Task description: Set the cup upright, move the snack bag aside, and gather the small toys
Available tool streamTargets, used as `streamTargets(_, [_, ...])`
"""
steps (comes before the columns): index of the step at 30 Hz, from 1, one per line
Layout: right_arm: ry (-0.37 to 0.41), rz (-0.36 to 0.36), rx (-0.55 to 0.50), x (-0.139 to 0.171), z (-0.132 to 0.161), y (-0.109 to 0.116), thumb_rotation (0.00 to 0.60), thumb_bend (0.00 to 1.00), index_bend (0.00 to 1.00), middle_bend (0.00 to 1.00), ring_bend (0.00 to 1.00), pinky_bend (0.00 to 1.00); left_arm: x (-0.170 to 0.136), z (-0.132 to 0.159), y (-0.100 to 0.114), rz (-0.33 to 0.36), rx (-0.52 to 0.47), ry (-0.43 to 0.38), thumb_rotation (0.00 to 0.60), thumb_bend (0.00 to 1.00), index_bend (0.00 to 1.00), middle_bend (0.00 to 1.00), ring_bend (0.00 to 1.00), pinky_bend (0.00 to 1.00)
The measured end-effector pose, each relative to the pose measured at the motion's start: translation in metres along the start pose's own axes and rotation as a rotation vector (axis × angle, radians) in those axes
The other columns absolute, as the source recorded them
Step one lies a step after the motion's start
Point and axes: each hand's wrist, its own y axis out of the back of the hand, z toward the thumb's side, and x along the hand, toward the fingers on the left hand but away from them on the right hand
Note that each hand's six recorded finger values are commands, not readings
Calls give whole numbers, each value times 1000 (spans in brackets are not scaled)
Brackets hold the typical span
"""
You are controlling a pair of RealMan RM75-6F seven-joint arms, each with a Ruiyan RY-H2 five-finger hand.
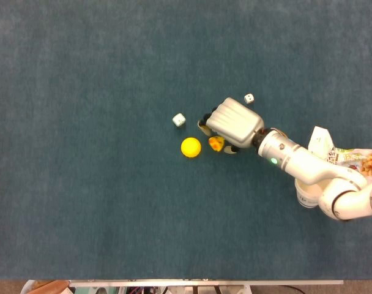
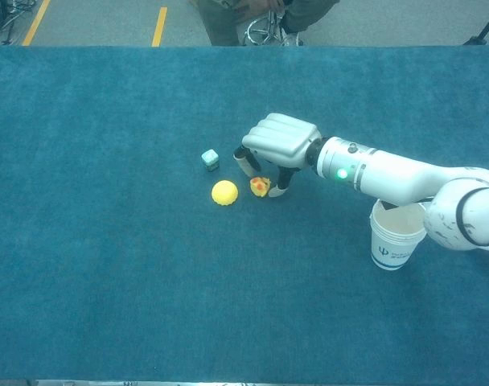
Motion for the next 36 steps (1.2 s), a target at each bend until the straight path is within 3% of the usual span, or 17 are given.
streamTargets(4, [-1,-5,-32,-2,-2,3,600,0,190,314,403,615,0,-2,0,-1,-2,4,600,100,433,376,326,471])
streamTargets(17, [7,-116,-63,25,-14,40,600,0,188,312,397,609,3,4,-2,-6,7,-12,600,100,433,376,326,471])
streamTargets(28, [-67,-130,-16,41,-36,47,600,0,189,315,387,605,6,11,-1,-4,14,-30,600,100,433,376,326,471])
streamTargets(36, [-143,-93,27,48,-58,42,600,0,309,357,362,565,10,17,2,-1,24,-46,600,100,433,376,326,471])
